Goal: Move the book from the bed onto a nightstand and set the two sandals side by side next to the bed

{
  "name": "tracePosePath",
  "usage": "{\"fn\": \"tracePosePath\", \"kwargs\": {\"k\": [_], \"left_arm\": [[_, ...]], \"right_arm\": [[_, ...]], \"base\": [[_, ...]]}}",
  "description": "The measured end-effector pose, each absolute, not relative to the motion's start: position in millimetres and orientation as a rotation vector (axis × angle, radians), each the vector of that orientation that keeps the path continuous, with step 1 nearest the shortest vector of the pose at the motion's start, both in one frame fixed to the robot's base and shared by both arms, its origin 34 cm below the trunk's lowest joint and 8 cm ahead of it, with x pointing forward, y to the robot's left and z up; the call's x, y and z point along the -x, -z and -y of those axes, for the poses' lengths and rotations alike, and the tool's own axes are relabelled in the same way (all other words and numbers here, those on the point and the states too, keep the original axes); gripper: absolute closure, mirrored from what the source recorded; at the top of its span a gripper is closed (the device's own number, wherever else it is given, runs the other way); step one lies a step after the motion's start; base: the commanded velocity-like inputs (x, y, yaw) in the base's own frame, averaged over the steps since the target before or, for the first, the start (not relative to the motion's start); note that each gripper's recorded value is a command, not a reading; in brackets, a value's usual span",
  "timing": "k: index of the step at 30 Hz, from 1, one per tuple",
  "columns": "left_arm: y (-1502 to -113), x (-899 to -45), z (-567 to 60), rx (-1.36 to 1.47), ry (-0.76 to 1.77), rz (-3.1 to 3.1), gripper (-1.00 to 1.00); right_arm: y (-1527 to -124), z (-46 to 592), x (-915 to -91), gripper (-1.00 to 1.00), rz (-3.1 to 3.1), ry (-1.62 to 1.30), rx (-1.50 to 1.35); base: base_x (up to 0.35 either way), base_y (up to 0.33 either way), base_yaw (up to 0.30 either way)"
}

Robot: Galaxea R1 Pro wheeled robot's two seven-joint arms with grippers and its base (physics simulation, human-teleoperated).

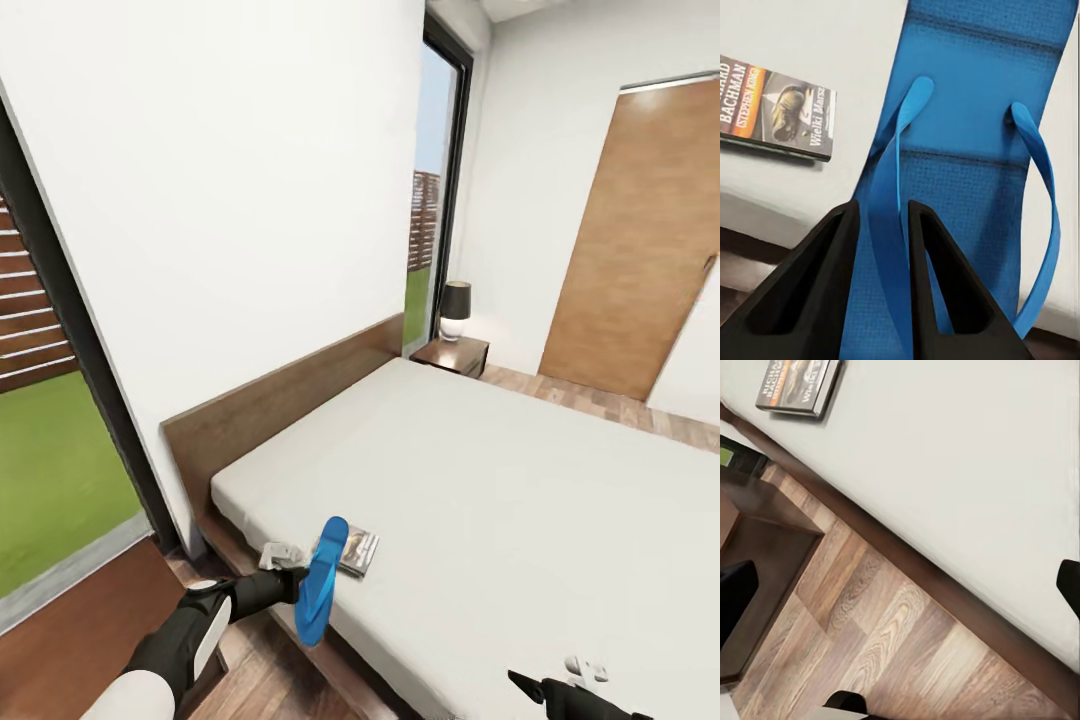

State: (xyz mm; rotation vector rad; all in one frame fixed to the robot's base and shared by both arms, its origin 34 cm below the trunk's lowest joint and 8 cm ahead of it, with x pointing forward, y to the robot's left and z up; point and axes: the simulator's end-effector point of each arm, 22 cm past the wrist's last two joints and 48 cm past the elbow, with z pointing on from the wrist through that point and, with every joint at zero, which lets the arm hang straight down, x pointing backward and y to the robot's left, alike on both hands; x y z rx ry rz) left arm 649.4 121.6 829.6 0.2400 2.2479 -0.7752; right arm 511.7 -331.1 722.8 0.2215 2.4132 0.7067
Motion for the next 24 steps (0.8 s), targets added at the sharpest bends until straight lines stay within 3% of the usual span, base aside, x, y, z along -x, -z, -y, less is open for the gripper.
{"fn": "tracePosePath", "kwargs": {"k": [15, 24], "left_arm": [[-833.8, -651.2, -122.6, -0.241, 0.765, -2.239, 1.00], [-838.1, -652.2, -122.7, -0.243, 0.764, -2.231, 1.00]], "right_arm": [[-726.6, 332.1, -514.0, -1.00, -2.404, -0.705, -0.218], [-729.5, 331.2, -515.8, -1.00, -2.397, -0.706, -0.214]], "base": [[0.000, 0.000, -0.272], [0.000, 0.000, -0.081]]}}
